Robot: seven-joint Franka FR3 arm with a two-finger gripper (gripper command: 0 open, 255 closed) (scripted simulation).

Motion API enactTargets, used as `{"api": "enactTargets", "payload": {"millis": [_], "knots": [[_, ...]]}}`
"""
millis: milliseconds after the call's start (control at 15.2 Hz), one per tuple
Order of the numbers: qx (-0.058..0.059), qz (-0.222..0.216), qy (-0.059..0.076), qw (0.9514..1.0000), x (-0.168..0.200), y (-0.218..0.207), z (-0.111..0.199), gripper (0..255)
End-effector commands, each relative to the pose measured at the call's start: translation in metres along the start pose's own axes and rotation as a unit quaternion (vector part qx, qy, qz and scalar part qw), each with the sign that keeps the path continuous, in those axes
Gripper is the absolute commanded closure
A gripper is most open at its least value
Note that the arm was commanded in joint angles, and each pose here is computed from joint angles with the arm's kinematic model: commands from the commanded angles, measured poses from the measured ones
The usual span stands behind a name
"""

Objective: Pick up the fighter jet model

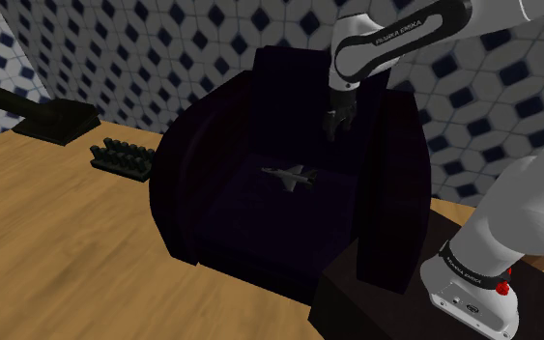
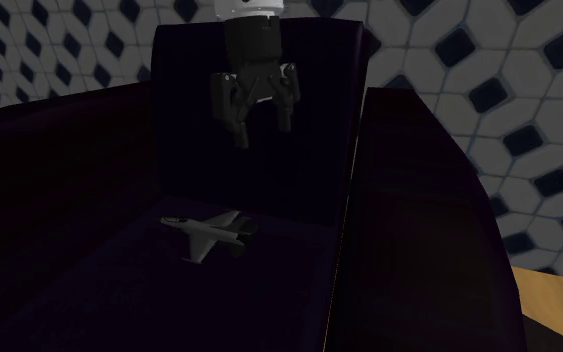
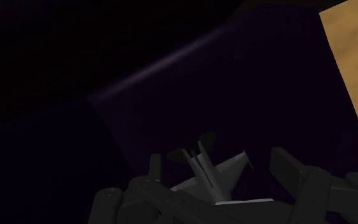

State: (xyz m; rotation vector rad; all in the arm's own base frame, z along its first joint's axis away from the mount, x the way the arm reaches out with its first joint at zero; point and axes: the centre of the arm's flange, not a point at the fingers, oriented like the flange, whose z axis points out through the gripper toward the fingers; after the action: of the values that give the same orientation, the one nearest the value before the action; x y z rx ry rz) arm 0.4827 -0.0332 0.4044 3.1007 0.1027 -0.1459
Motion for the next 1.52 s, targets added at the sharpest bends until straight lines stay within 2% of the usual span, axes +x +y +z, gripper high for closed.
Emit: {"api": "enactTargets", "payload": {"millis": [0, 660, 1452], "knots": [[0.003, -0.013, -0.002, 0.9999, 0.023, -0.004, 0.019, 0], [0.016, -0.076, -0.012, 0.9969, 0.128, -0.023, 0.1, 0], [0.031, -0.148, -0.024, 0.9883, 0.241, -0.064, 0.195, 0]]}}
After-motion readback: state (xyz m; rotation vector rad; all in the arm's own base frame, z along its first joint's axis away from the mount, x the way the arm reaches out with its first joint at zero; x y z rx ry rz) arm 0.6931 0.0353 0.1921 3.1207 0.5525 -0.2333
